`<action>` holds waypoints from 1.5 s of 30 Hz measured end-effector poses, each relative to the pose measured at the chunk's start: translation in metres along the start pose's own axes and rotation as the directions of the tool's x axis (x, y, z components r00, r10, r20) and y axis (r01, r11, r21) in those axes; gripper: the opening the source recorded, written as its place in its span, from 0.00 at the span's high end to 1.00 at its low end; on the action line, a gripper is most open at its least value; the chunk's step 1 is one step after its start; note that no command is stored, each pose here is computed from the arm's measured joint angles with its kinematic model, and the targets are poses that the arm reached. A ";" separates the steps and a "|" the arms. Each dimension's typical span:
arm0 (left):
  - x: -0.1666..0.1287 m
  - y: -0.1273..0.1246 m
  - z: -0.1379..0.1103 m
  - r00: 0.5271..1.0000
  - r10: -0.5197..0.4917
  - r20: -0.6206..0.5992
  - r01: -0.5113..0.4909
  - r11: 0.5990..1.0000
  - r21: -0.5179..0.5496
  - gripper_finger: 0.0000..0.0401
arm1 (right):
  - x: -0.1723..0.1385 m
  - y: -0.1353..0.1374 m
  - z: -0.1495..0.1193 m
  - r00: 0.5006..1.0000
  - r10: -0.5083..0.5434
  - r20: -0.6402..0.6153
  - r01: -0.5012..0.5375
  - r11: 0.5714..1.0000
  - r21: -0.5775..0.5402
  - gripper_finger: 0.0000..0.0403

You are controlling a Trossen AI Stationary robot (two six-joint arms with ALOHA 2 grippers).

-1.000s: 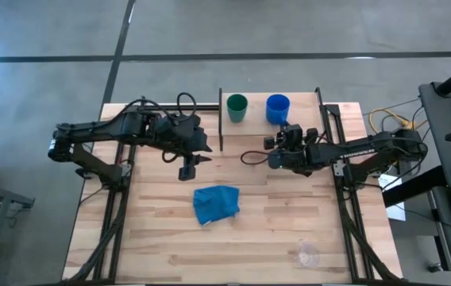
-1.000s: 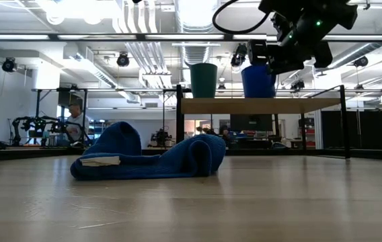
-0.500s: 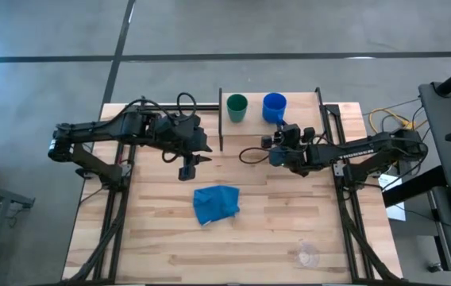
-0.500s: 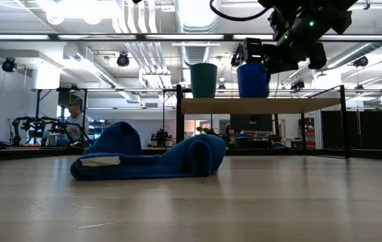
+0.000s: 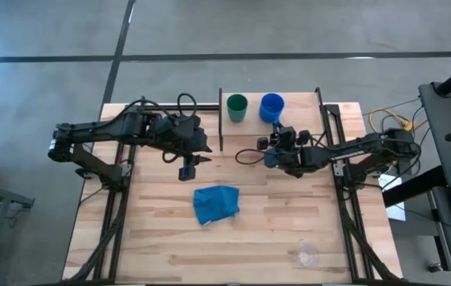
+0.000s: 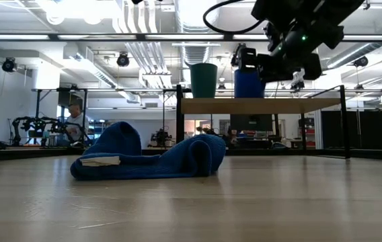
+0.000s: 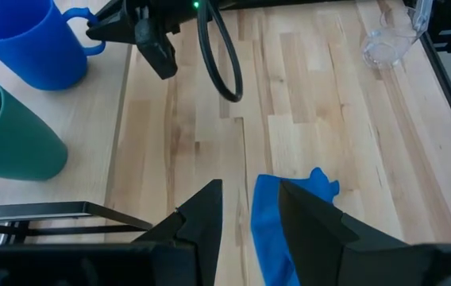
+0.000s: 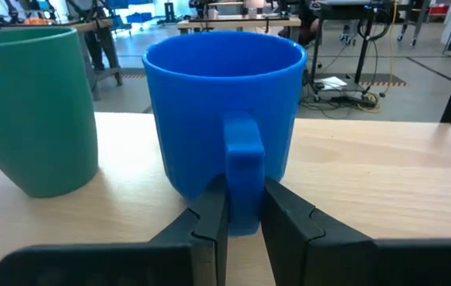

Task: Stack small to large cups/mugs on shelf
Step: Put the blue mug on the shelf, then put the transparent mug on the shelf

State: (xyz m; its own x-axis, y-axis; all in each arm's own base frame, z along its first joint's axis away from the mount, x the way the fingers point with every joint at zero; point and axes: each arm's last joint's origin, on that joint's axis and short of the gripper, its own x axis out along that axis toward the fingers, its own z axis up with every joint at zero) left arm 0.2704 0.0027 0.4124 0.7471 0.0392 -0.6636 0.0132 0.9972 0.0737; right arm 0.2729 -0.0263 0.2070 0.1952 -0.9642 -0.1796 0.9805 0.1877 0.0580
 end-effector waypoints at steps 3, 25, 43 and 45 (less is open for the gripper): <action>0.000 0.000 0.000 1.000 0.000 -0.001 0.000 1.000 0.000 0.72 | 0.000 0.000 -0.001 1.000 0.000 -0.002 0.000 1.000 -0.004 0.86; 0.001 0.000 -0.001 1.000 -0.001 -0.004 0.001 1.000 0.000 0.72 | 0.006 -0.005 0.035 0.981 0.179 -0.073 -0.178 0.984 0.023 0.73; 0.001 0.000 -0.001 1.000 -0.002 -0.004 0.002 1.000 -0.004 0.72 | -0.006 -0.013 0.060 0.975 0.221 -0.037 -0.222 0.975 -0.026 0.77; 0.001 0.000 -0.001 1.000 -0.002 -0.004 0.002 1.000 -0.004 0.72 | -0.014 -0.014 0.069 0.968 0.251 -0.024 -0.252 0.966 -0.064 0.77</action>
State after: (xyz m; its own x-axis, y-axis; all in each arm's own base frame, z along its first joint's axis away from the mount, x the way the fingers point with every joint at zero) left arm 0.2707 0.0026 0.4111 0.7446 0.0374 -0.6665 0.0117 0.9975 0.0690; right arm 0.2552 -0.0286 0.2762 0.4356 -0.8813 -0.1832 0.8989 0.4364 0.0382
